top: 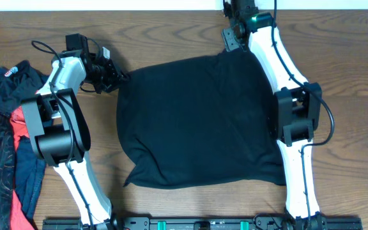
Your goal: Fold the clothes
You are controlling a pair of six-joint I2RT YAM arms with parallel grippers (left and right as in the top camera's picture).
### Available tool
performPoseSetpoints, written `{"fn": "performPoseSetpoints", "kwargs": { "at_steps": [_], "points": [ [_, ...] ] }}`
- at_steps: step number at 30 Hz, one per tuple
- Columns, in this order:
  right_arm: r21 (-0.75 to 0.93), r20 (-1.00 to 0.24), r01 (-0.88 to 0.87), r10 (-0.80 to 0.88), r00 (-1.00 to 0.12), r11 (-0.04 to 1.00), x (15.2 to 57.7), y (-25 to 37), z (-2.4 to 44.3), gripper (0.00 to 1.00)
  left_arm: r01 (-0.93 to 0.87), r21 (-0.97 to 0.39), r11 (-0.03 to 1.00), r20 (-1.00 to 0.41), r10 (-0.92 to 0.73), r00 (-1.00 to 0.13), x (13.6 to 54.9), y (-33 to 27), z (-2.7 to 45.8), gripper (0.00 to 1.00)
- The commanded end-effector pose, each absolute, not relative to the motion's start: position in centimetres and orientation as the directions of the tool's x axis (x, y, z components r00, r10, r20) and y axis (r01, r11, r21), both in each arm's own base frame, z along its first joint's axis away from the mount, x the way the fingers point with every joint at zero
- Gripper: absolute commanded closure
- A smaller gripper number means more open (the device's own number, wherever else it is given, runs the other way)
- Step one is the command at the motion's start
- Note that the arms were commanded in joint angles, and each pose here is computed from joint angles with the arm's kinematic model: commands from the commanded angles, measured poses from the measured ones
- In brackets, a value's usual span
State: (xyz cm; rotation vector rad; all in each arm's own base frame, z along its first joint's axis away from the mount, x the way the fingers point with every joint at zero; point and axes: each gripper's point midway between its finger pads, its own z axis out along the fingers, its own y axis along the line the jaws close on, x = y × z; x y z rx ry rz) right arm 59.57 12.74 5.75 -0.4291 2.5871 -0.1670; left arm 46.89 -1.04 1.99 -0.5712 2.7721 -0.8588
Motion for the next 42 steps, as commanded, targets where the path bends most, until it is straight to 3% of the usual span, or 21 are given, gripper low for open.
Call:
{"fn": "performPoseSetpoints", "kwargs": {
  "at_steps": [1,9,11,15,17,28,36,42],
  "points": [
    [-0.21,-0.38,-0.293,-0.354,-0.855,0.933,58.9,12.3,0.8,0.34,-0.282,-0.584,0.761,-0.069,-0.392,-0.917,47.0,-1.3,1.9,0.68],
    [-0.196,-0.312,-0.308,-0.357,-0.881,0.931,57.9,12.5,-3.6,0.45,-0.267,-0.584,0.766,-0.082,-0.383,-0.92,47.2,-1.3,1.9,0.69],
    [-0.196,-0.313,-0.307,-0.356,-0.881,0.931,57.9,12.5,-3.6,0.61,-0.267,-0.584,0.766,-0.082,-0.383,-0.92,47.2,-1.3,1.9,0.69],
    [-0.183,-0.324,-0.267,-0.315,-0.892,0.946,58.0,12.3,-3.6,0.99,-0.267,-0.584,0.766,-0.082,-0.383,-0.92,47.2,-1.3,1.9,0.81],
    [-0.17,-0.331,-0.228,-0.273,-0.903,0.959,58.1,12.2,-3.6,0.99,-0.267,-0.584,0.766,-0.082,-0.383,-0.92,47.2,-1.3,1.9,0.94],
    [-0.153,-0.382,-0.16,-0.208,-0.901,0.975,58.9,11.1,-0.8,0.99,-0.267,-0.584,0.767,-0.082,-0.383,-0.92,47.2,-1.3,1.9,0.94],
    [-0.146,-0.482,-0.122,-0.179,-0.858,0.982,59.7,9.6,7.2,0.99,-0.267,-0.584,0.767,-0.082,-0.383,-0.92,47.2,-1.3,1.9,0.94],
    [-0.147,-0.467,-0.125,-0.18,-0.866,0.981,57.3,9.1,11.7,0.99,-0.267,-0.581,0.769,-0.084,-0.383,-0.92,47.2,-1.2,1.9,0.94]
  ]
}}
